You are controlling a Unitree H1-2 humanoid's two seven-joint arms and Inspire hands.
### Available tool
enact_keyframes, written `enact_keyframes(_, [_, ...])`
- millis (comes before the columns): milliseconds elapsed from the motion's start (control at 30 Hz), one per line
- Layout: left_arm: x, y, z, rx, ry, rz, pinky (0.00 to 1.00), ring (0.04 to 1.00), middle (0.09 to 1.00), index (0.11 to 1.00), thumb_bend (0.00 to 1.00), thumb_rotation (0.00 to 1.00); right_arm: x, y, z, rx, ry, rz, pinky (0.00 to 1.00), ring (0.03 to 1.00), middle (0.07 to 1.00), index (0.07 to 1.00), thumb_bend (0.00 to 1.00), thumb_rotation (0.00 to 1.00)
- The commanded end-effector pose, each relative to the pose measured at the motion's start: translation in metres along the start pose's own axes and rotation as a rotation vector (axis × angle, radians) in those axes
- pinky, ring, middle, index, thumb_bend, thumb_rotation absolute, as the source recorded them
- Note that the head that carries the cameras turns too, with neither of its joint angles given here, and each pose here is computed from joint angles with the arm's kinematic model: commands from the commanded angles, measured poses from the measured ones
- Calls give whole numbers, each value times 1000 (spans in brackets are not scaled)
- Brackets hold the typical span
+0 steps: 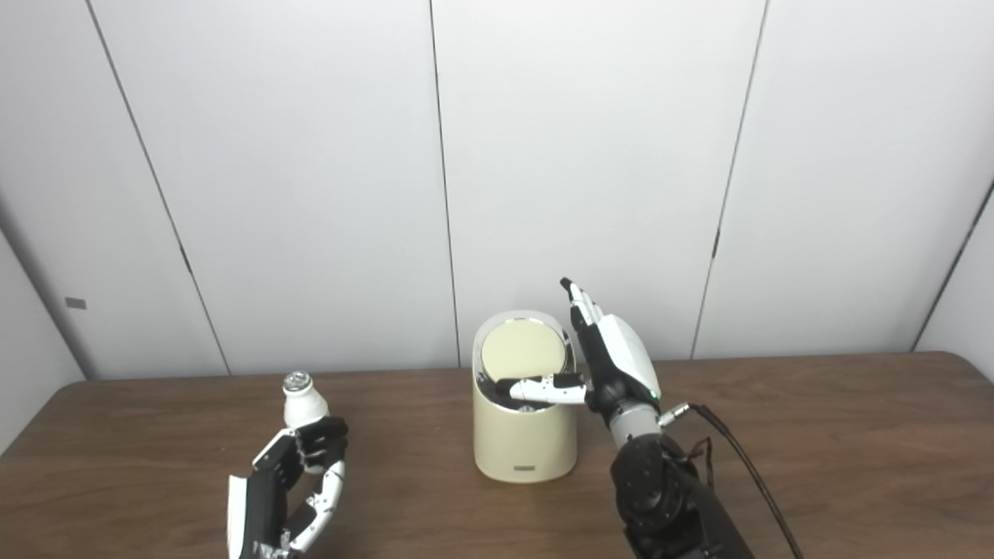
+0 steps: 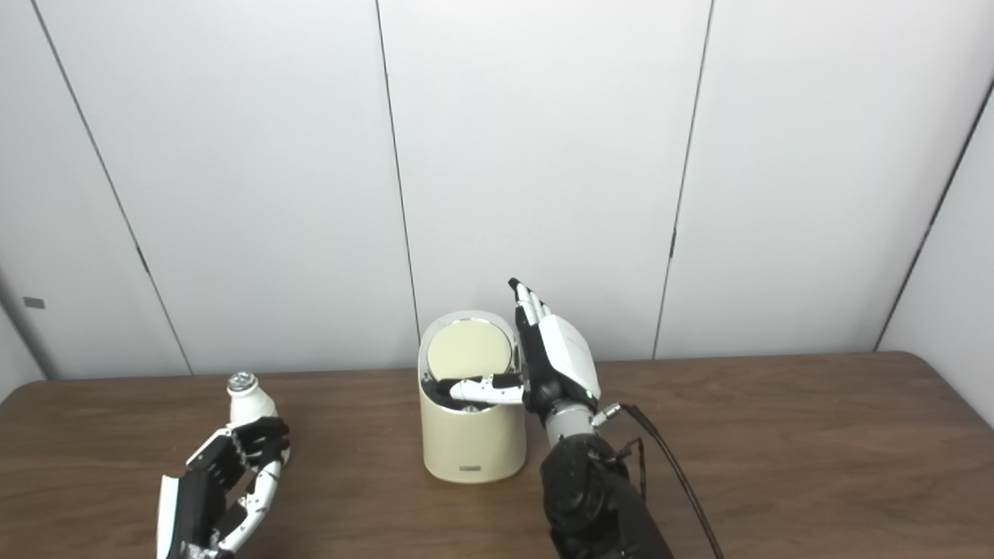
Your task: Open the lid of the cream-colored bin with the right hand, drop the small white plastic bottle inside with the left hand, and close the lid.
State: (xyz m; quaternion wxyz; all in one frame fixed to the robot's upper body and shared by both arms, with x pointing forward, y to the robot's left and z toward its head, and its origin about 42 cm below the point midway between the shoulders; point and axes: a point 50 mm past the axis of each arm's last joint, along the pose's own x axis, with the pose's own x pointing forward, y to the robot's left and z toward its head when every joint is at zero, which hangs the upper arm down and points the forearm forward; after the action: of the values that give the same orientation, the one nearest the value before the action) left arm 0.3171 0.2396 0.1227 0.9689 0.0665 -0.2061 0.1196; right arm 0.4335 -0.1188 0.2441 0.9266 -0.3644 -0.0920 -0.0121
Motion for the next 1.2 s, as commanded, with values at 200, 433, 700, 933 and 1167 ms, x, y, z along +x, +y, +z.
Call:
enact_keyframes(200, [-20, 1, -18, 28, 76, -10, 540, 608, 633, 618, 254, 158, 20, -15, 16, -20, -61, -78, 1000, 1000, 1000, 1000, 912, 497])
enact_keyframes(433, [-20, 1, -18, 19, 78, -11, 546, 612, 636, 620, 249, 143, 25, -17, 10, -41, -40, -79, 988, 1000, 1000, 1000, 869, 520])
enact_keyframes(700, [-19, 2, -19, 23, 77, -13, 544, 617, 639, 622, 247, 152, 30, -22, 6, -63, -22, -99, 974, 1000, 1000, 1000, 819, 609])
enact_keyframes(933, [-19, 1, -19, 22, 74, -10, 540, 609, 633, 617, 248, 149, 33, -26, 8, -67, -21, -106, 960, 1000, 1000, 1000, 806, 620])
enact_keyframes(1167, [-19, 0, -19, 19, 79, -10, 547, 612, 634, 621, 253, 143, 35, -29, 11, -78, -20, -117, 942, 989, 999, 1000, 831, 551])
